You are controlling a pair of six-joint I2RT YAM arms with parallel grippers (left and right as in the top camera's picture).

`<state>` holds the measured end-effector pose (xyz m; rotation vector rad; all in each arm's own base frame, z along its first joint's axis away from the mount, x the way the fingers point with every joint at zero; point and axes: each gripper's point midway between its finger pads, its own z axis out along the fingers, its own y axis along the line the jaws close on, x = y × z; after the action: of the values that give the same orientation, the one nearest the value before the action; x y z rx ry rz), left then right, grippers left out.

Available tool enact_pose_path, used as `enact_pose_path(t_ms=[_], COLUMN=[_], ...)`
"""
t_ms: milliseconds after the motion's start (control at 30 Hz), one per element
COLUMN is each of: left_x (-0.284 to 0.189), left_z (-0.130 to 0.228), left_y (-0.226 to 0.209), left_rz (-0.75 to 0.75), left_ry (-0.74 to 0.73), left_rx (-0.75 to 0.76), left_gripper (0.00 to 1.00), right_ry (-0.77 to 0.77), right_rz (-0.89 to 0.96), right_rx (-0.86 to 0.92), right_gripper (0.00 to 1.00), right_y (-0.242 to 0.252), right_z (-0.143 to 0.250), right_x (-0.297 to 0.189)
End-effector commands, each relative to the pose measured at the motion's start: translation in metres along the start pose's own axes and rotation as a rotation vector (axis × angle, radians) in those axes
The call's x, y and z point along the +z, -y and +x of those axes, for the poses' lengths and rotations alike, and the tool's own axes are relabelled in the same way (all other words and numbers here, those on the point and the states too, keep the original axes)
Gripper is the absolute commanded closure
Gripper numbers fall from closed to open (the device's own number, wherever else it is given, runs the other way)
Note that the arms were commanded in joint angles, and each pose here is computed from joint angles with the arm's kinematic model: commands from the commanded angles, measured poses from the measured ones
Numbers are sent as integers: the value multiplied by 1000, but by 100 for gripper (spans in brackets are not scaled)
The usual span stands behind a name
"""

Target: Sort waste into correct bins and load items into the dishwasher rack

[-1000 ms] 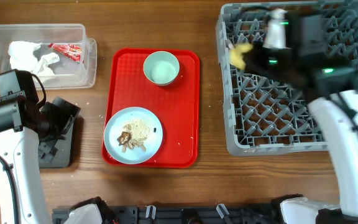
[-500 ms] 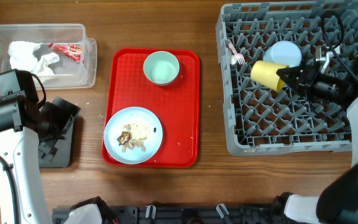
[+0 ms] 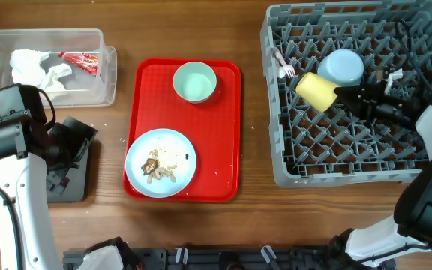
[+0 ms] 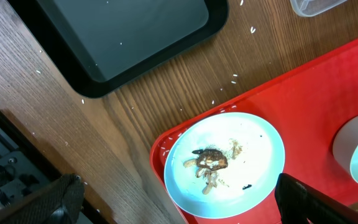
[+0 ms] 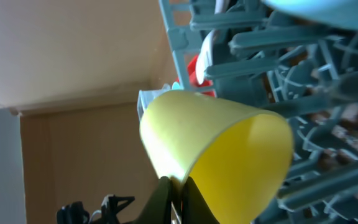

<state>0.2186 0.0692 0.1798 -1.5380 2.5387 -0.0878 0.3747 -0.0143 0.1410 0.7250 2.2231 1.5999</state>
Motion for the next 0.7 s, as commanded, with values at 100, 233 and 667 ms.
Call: enact_pose_path(t_ms=[100,233,667], left_x=[0,0,0], left_z=[-2,-2,-2], left_y=[-4,-4,-4], left_rz=[-13,-13,-13], left_ry=[12,12,12], left_rx=[-21,-21,-21], left_gripper=[0,0,0], right_ry=[135,163,185], right_rz=[200,219,168], right_rx=[28,33,-288], right_gripper=[96,96,95], right_y=[49,54,-32], right_z=[-26,-32,-10], right_x=[-28,-37,-45])
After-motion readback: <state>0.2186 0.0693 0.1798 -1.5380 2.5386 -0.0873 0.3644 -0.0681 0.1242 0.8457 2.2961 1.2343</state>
